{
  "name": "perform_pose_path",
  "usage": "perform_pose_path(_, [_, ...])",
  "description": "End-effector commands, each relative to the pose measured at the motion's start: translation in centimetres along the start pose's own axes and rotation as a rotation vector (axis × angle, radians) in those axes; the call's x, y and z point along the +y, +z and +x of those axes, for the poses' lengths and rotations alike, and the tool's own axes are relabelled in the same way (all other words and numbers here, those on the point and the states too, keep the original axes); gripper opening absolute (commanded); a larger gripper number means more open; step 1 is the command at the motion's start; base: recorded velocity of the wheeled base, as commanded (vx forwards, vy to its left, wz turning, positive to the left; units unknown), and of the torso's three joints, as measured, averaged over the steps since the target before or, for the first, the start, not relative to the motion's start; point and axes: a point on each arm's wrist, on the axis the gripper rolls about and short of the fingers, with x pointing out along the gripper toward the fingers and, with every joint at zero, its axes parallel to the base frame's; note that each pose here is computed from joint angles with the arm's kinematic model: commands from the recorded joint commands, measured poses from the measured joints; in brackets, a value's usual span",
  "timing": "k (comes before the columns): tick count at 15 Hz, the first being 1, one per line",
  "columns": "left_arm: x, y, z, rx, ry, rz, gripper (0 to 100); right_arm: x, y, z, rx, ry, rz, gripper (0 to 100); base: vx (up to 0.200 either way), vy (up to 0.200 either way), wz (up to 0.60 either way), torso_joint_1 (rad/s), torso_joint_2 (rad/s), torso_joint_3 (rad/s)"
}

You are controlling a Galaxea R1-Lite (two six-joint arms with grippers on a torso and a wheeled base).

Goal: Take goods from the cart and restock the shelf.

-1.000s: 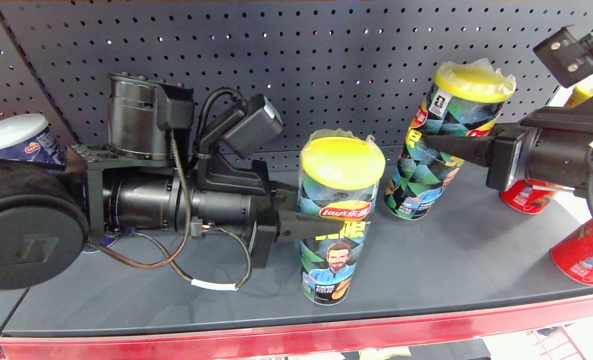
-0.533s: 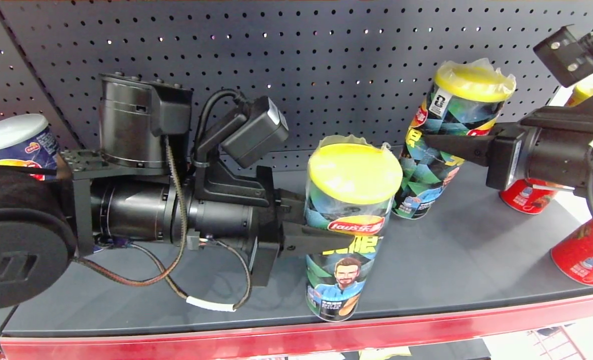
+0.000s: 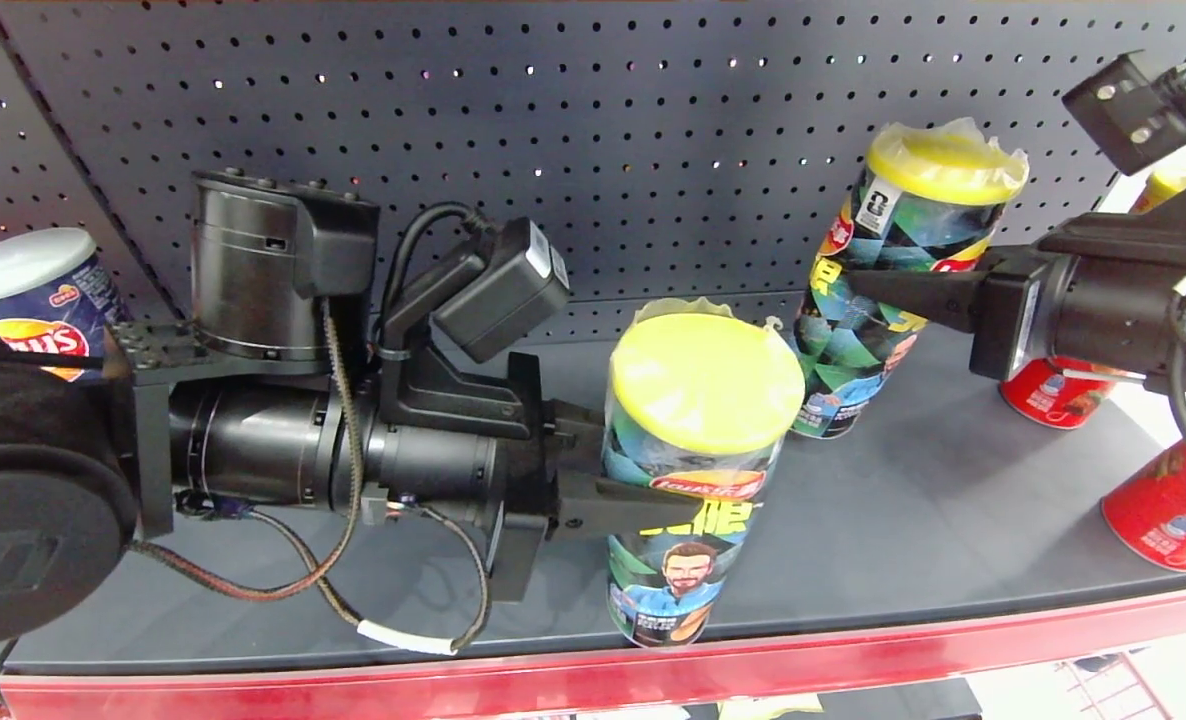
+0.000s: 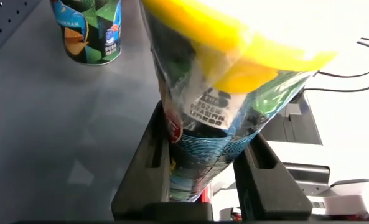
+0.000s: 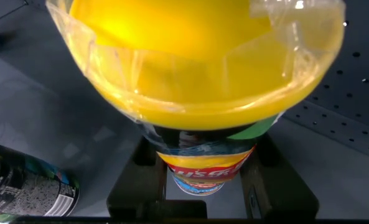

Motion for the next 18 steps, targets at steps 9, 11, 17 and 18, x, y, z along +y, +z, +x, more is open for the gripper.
perform_pose_path(9, [-0.3,-0.3,-0.2,0.002,-0.004,0.0,100,0.6,0.7,3.0,0.006,0.045,-0.001,0,0.0,0.0,0.0,0.0,0.0,0.0])
perform_pose_path(11, [-0.3,-0.6,-0.2,0.009,-0.004,-0.007,100,1.1,0.6,3.5,0.011,0.079,0.0,0,0.0,0.0,0.0,0.0,0.0,0.0])
perform_pose_path(17, [-2.1,-2.1,-3.4,0.029,0.055,-0.035,100,3.1,1.1,6.0,0.016,0.193,0.054,0,0.0,0.0,0.0,0.0,0.0,0.0])
perform_pose_path(18, [-2.3,-2.6,-4.4,0.033,0.079,-0.046,100,3.2,1.0,6.5,0.02,0.2,0.054,0,0.0,0.0,0.0,0.0,0.0,0.0])
